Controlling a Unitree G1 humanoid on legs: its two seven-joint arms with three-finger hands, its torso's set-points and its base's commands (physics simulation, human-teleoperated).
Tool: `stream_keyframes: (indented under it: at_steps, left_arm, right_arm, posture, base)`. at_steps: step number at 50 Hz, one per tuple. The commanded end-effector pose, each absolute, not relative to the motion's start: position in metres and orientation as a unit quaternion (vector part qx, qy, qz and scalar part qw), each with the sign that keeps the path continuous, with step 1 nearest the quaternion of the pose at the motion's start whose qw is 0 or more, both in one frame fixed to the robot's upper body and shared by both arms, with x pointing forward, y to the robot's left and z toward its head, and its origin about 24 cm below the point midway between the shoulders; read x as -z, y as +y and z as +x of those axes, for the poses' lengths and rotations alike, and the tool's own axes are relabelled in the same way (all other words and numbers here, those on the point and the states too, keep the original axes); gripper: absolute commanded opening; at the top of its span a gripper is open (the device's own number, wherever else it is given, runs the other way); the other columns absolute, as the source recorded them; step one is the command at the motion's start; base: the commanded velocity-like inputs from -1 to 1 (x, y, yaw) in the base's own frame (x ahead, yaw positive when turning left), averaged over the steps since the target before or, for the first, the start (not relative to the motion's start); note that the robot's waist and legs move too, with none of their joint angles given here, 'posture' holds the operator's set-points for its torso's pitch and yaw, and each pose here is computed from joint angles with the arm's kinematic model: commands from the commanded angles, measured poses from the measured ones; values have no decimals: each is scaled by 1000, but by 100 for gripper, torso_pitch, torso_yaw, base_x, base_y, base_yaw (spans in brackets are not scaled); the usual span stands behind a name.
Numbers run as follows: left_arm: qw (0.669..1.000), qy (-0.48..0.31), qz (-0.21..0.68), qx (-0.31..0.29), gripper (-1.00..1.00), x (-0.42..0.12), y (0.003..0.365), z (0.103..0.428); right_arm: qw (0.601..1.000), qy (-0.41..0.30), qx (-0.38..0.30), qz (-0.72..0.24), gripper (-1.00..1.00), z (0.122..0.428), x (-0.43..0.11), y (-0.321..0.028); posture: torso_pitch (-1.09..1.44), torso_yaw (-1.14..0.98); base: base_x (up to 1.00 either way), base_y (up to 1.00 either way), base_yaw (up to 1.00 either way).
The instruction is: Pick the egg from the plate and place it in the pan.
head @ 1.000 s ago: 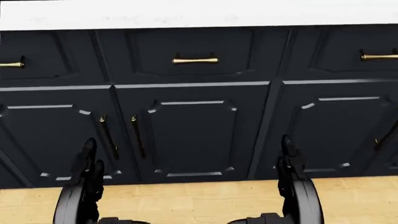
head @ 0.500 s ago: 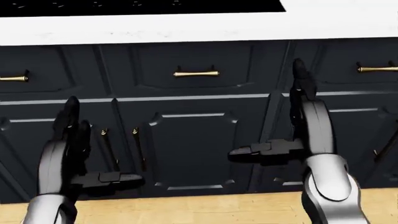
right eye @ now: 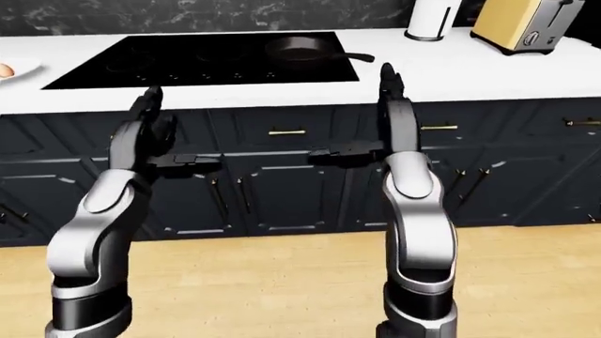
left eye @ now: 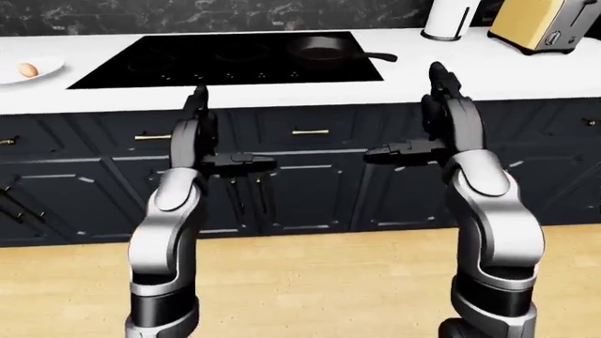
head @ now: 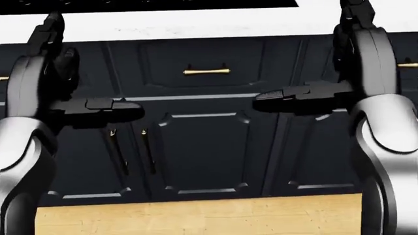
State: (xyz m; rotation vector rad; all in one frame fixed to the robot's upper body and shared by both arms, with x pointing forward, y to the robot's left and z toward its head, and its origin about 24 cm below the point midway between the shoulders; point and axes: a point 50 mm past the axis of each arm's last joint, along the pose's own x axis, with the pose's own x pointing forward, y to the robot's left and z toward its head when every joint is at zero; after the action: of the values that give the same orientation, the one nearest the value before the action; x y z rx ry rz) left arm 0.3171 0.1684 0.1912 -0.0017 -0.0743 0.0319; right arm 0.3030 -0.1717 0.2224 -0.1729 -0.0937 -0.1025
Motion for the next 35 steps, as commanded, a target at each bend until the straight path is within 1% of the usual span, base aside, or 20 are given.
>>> stream_keyframes:
  at_steps: [1,8,15,20,35]
  left_arm:
    - [997,-74,1,-14,100,-208,168,316]
    - [996,-82,3,-21,100,-227,170,315]
    - [994,-104,-6,-26,100,-249,175,304]
    - [994,-107,-13,-26,100,-253,176,302]
    - [993,-115,-16,-25,100,-260,177,296]
  right_arm:
    - [990,-94,52,-87,100,300,-245,-169]
    - [989,-107,55,-81,100,298,-257,-172]
    - [988,-119,59,-73,100,287,-272,-177]
    - [988,-123,56,-72,100,285,-275,-174]
    - [989,-125,46,-68,100,285,-275,-170]
  posture:
    - [0,0]
    - [0,0]
    - [0,0]
    - [0,0]
    - [0,0]
  base:
    - [0,0,0]
    - [0,0,0]
    - [0,0,0]
    - [0,2,0]
    - [0,52,0]
